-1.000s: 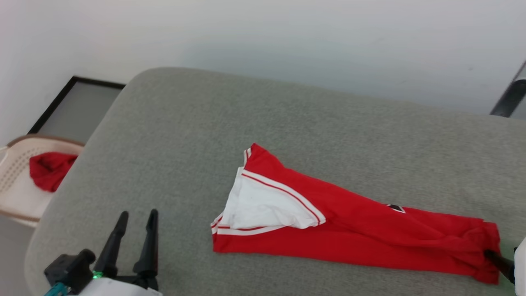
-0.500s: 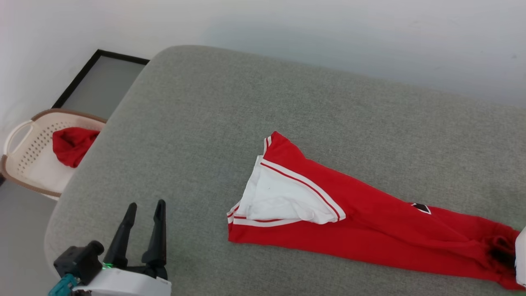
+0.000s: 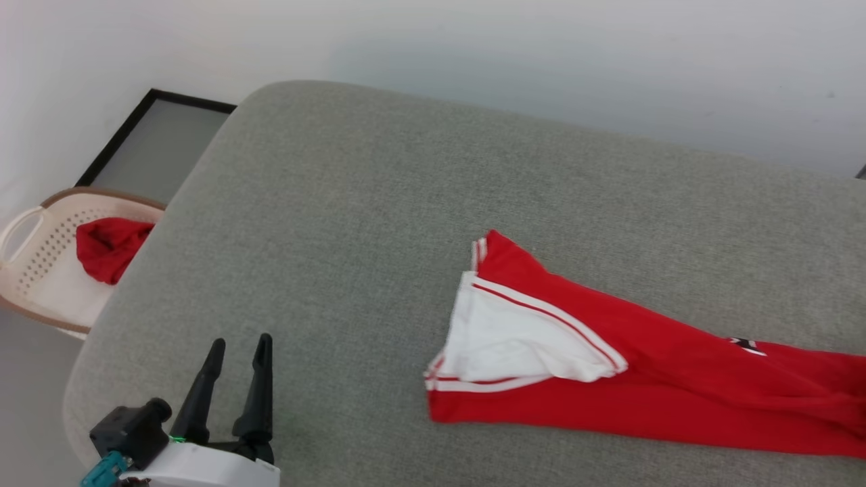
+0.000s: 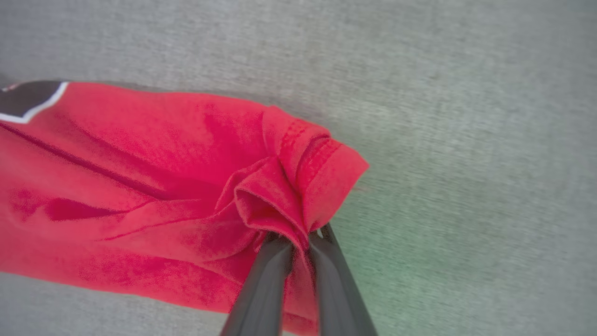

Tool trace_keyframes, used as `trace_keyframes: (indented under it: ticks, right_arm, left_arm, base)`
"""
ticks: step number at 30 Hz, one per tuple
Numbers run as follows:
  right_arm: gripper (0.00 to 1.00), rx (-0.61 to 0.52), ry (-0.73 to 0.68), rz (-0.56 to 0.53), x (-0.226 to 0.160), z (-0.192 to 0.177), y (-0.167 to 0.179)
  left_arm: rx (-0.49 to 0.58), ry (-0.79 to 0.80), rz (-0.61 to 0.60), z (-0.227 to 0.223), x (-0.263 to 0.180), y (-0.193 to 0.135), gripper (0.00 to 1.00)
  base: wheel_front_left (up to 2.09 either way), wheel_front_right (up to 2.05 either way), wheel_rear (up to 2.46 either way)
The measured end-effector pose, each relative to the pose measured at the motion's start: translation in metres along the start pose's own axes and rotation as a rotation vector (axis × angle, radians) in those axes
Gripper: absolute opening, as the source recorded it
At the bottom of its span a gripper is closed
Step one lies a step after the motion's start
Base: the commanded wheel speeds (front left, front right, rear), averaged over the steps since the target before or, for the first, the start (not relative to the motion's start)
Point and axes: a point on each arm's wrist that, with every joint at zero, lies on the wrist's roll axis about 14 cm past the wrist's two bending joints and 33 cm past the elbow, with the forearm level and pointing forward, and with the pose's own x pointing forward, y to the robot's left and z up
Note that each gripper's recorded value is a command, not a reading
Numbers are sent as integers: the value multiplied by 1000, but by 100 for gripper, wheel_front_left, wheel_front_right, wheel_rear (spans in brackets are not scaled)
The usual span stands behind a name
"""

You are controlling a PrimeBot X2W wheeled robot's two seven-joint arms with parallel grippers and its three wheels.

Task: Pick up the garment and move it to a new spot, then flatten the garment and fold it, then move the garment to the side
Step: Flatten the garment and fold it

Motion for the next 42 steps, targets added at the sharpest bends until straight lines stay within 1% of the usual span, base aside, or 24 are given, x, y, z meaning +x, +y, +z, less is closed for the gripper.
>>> trace_keyframes:
  ticks: [4, 6, 7, 9, 12, 16, 19, 23, 28, 31, 33, 37, 42]
  right_arm:
    - [0, 14, -20, -70, -15, 4, -28]
    - [0, 18, -45, -90, -23, 9, -37]
    - [0, 17, -58, -92, -27, 12, -38]
    - [0, 28, -90, -61, -34, 19, -32]
    - [0, 44, -145, 31, -47, 34, -8]
    - [0, 7, -210, 144, -70, 49, 27]
    - [0, -39, -255, 234, -85, 57, 60]
    - [0, -101, -281, 343, -92, 59, 108]
    - [0, -153, -312, 476, -90, 72, 171]
    - [0, -192, -309, 529, -83, 76, 206]
    - [0, -229, -308, 545, -78, 79, 225]
    - [0, -274, -285, 568, -62, 78, 256]
    - [0, -320, -256, 590, -46, 74, 286]
  left_arm:
    - [-2, 12, -12, -3, 1, -2, 100]
    - [-1, 17, -22, -5, 2, -4, 100]
    - [0, 18, -25, -5, 2, -4, 100]
    - [-7, 20, -29, -6, 3, -4, 100]
    - [-12, 27, -34, -8, 1, -5, 100]
    - [-19, 28, -47, -8, 1, -7, 100]
    - [-29, 30, -58, -9, 0, -10, 100]
    - [-41, 29, -71, -9, -1, -14, 100]
    - [-59, 29, -63, -10, -3, -14, 100]
    - [-69, 39, -50, -14, -7, -12, 100]
    - [-77, 39, -45, -14, -8, -11, 100]
    - [-83, 38, -33, -14, -10, -10, 100]
    - [-92, 40, -9, -15, -13, -5, 100]
  base:
    - [0, 0, 0]
    - [0, 0, 0]
    - [0, 0, 0]
    - [0, 0, 0]
    - [0, 0, 0]
    - [0, 0, 0]
    - [0, 0, 0]
    - [0, 0, 0]
    - [0, 0, 0]
    - [0, 0, 0]
    - [0, 0, 0]
    - [0, 0, 0]
    - [0, 0, 0]
